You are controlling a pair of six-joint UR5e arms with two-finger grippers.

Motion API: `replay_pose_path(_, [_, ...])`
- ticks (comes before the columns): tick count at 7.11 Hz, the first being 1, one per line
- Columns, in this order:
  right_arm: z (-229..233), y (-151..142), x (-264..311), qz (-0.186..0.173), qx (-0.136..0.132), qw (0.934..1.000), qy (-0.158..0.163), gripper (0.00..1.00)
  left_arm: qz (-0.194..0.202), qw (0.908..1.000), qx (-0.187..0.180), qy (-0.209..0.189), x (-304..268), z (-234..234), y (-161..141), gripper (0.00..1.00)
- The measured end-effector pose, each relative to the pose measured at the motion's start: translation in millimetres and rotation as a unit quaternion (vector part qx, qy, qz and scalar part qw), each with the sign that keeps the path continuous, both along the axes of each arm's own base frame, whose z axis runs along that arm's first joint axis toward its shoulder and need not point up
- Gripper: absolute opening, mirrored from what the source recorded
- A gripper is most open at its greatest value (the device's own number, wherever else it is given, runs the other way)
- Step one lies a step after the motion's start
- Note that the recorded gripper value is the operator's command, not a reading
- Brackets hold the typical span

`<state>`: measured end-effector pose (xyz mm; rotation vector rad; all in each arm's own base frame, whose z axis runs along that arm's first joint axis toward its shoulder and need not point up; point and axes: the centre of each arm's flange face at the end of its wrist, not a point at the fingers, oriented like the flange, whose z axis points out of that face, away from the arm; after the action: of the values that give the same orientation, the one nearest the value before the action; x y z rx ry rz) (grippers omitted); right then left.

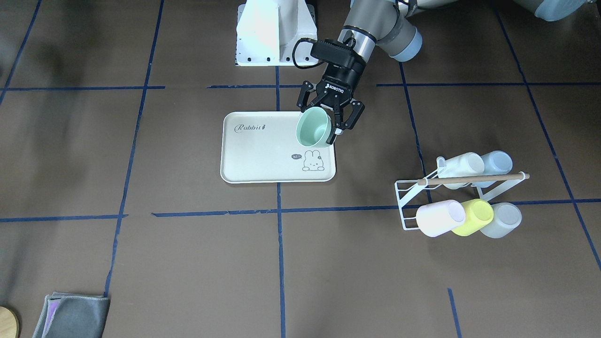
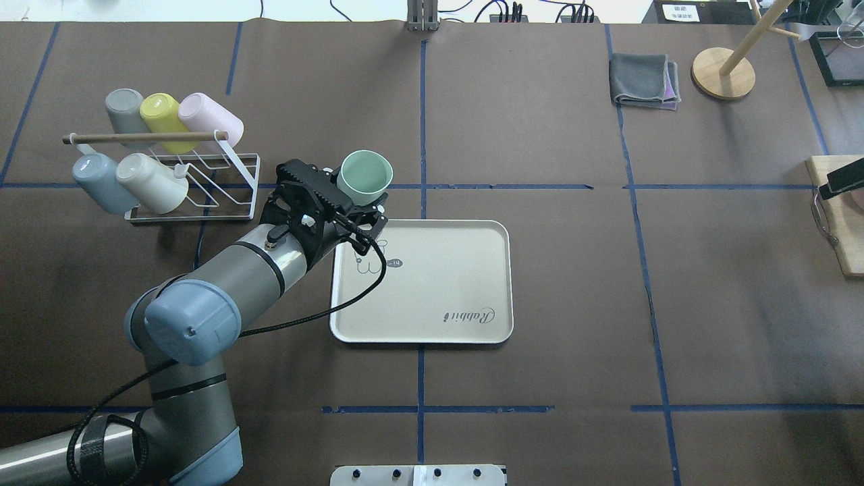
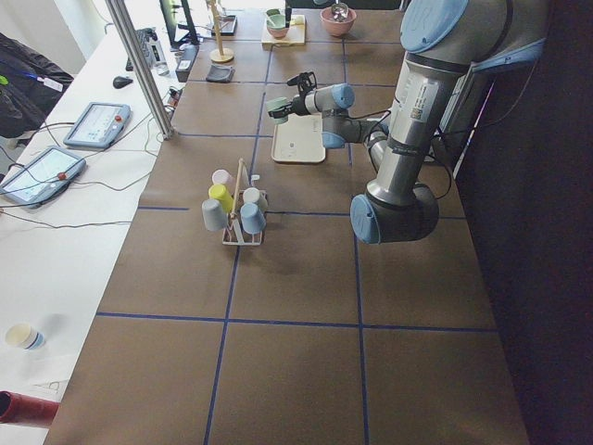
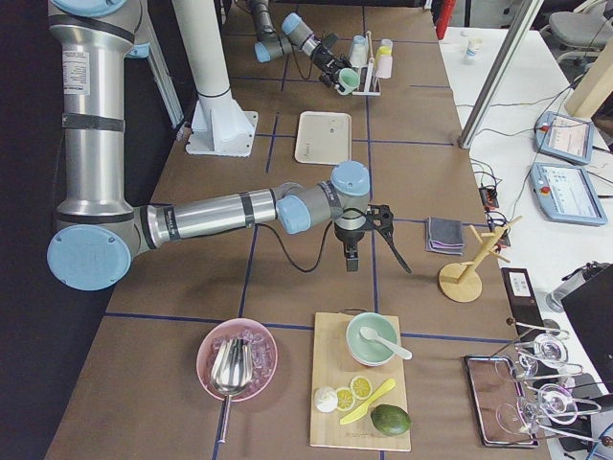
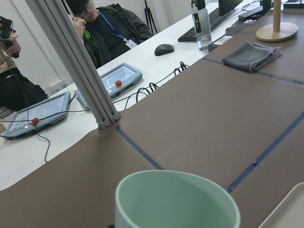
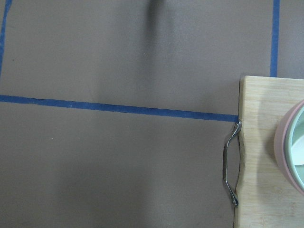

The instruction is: Pick up and place green cup on tray

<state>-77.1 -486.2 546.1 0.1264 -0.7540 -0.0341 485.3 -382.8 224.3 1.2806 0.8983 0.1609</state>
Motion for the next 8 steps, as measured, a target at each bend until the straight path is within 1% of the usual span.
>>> replay_pose_path(1, [0, 0, 0, 0.0, 0.0, 1.0, 0.0, 1.0, 0.002, 0.9995, 0.006, 0.029, 5, 10, 1, 0.43])
replay_pose_path(4, [1, -1, 0, 0.0, -0.001, 1.0, 0.001, 1.0, 0.013, 0.9975, 0.022, 0.066, 34, 49, 4, 0.43])
replay_pose_path(5, [1, -1, 0, 0.0, -0.001, 1.0, 0.001, 1.0, 0.018, 0.9967, 0.025, 0.074, 43, 54, 6, 0.43])
replay_pose_path(8, [4, 1, 1, 0.0, -0.004, 1.0, 0.002, 1.0, 0.031, 0.995, 0.029, 0.091, 79, 39, 17, 0.43])
